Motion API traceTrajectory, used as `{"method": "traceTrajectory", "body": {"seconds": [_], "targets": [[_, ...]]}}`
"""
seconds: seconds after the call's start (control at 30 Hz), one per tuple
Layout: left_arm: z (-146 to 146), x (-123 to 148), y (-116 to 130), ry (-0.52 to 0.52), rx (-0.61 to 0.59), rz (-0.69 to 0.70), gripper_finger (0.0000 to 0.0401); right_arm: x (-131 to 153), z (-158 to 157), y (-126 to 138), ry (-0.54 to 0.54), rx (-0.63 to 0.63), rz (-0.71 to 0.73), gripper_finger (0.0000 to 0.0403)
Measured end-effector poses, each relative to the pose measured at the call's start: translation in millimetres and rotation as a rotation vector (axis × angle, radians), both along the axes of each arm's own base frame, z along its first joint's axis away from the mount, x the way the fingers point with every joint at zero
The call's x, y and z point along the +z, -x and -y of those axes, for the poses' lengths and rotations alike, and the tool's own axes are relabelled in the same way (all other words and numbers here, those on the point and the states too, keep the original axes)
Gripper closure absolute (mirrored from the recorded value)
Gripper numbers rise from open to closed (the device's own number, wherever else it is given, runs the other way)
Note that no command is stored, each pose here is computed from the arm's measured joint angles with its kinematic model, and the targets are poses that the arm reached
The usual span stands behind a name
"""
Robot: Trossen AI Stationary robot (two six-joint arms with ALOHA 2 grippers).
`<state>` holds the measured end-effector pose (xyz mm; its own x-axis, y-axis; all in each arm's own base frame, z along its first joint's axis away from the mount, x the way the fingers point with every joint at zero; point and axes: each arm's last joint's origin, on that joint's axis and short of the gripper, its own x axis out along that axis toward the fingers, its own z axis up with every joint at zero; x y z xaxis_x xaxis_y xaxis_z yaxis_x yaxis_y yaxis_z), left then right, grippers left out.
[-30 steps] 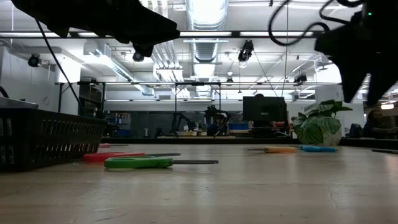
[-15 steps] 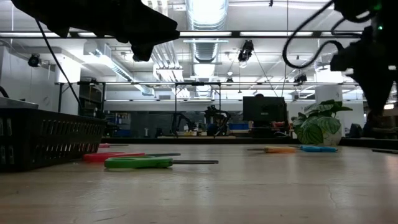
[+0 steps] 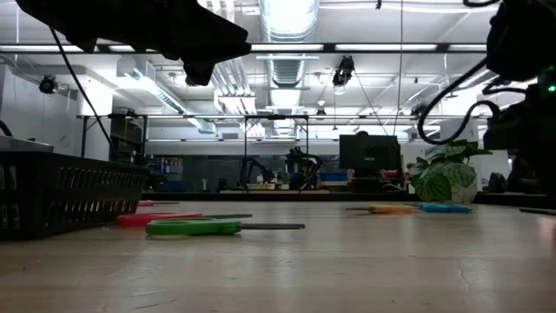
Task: Pick & Place Paint Supplies
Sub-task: Put the silver paint brush into the transparent bin
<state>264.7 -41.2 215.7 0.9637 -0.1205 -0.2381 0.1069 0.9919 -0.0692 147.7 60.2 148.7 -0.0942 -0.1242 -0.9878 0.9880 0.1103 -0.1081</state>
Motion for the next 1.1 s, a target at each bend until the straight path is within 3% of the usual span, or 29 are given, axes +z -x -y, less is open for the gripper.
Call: {"method": "traceTrajectory", "body": {"seconds": [0.77,1.1], "targets": [[0.0,-0.1,0.0,0.0,0.0,0.0,0.0287,-13.1,1.7,3.8,-0.006,-0.033,0.033,0.0148],[0.0,-0.1,0.1,0.0,0.0,0.0,0.0287,-18.2,1.6,2.8,-0.016,-0.029,0.073,0.0269]]}}
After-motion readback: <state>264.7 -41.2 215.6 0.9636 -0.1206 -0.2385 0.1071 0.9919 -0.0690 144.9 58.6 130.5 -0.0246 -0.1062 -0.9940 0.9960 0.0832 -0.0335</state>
